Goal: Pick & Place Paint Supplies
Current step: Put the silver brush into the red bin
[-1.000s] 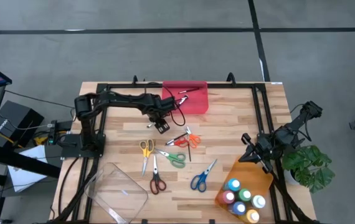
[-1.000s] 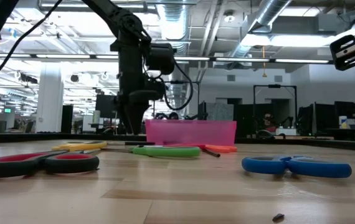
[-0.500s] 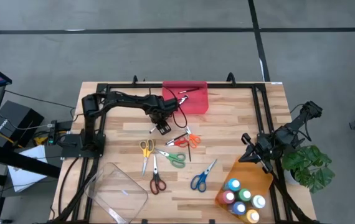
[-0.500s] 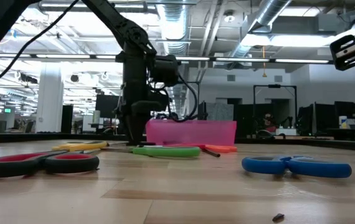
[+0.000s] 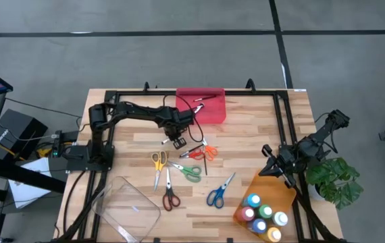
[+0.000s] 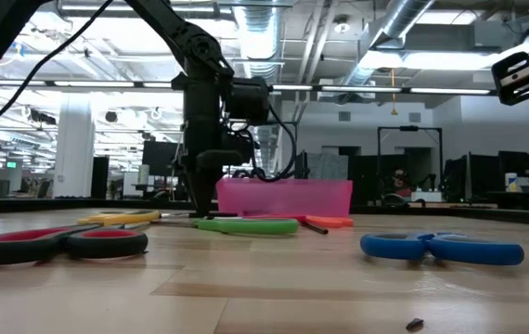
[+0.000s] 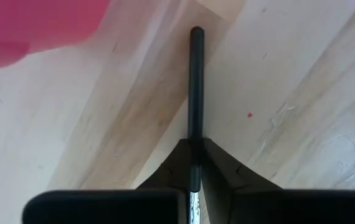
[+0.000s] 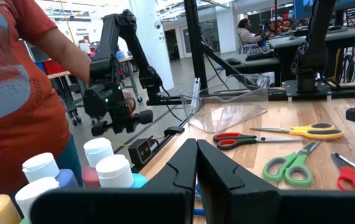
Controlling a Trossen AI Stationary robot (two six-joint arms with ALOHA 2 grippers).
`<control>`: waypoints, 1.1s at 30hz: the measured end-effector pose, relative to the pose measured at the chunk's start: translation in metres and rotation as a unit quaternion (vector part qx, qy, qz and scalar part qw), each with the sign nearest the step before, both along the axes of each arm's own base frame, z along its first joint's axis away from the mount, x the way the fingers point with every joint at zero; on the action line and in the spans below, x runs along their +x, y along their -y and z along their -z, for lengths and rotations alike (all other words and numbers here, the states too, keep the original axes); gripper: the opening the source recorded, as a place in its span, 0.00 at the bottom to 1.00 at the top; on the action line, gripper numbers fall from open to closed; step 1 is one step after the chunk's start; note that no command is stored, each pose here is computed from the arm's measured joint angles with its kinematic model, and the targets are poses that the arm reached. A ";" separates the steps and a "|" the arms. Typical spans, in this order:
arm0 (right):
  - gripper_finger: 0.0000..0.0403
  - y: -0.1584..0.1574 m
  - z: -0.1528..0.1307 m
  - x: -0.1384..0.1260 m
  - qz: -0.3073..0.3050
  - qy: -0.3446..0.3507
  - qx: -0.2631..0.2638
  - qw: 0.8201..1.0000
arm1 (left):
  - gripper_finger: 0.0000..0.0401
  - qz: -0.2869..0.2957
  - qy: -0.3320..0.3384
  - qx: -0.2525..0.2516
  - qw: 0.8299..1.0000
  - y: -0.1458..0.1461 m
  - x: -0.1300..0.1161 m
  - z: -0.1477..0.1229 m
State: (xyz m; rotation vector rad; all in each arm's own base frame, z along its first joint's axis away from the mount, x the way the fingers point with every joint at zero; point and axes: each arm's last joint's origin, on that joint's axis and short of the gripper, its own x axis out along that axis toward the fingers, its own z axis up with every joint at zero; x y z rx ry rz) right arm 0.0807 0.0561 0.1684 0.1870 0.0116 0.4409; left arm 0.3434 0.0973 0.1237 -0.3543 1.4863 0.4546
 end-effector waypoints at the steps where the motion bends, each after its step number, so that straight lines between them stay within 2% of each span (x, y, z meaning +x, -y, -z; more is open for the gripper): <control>1: 0.02 0.000 0.000 0.000 0.000 0.000 0.000 1.000 | 0.02 0.000 0.003 0.001 1.000 0.000 -0.001 -0.002; 5: 0.02 0.000 0.000 0.000 0.000 0.000 0.000 1.000 | 0.02 -0.011 0.026 0.005 1.000 0.001 -0.002 -0.016; 7: 0.02 0.000 0.000 0.000 0.000 0.000 0.000 1.000 | 0.02 -0.010 0.029 -0.010 0.999 0.003 -0.006 -0.022; 10: 0.02 0.000 0.000 0.000 0.000 0.000 0.000 1.000 | 0.01 -0.010 0.063 -0.005 0.998 0.003 -0.005 -0.038; 14: 0.02 0.000 0.000 0.000 0.000 0.000 0.000 1.000 | 0.01 -0.011 0.073 -0.005 0.997 0.003 -0.006 -0.044; 19: 0.02 0.000 0.000 0.000 0.000 0.000 0.000 1.000 | 0.01 -0.021 0.116 -0.031 0.993 0.007 -0.005 -0.058; 27: 0.02 0.000 0.000 0.000 0.000 0.000 0.000 1.000 | 0.01 -0.039 0.243 -0.063 0.967 0.011 -0.009 -0.108; 29: 0.02 0.000 0.000 0.000 0.000 0.000 0.000 1.000 | 0.01 -0.040 0.278 -0.057 0.958 0.012 -0.013 -0.124; 33: 0.02 0.000 0.000 0.000 0.000 0.000 0.000 1.000 | 0.01 -0.062 0.287 -0.028 0.956 0.011 -0.022 -0.139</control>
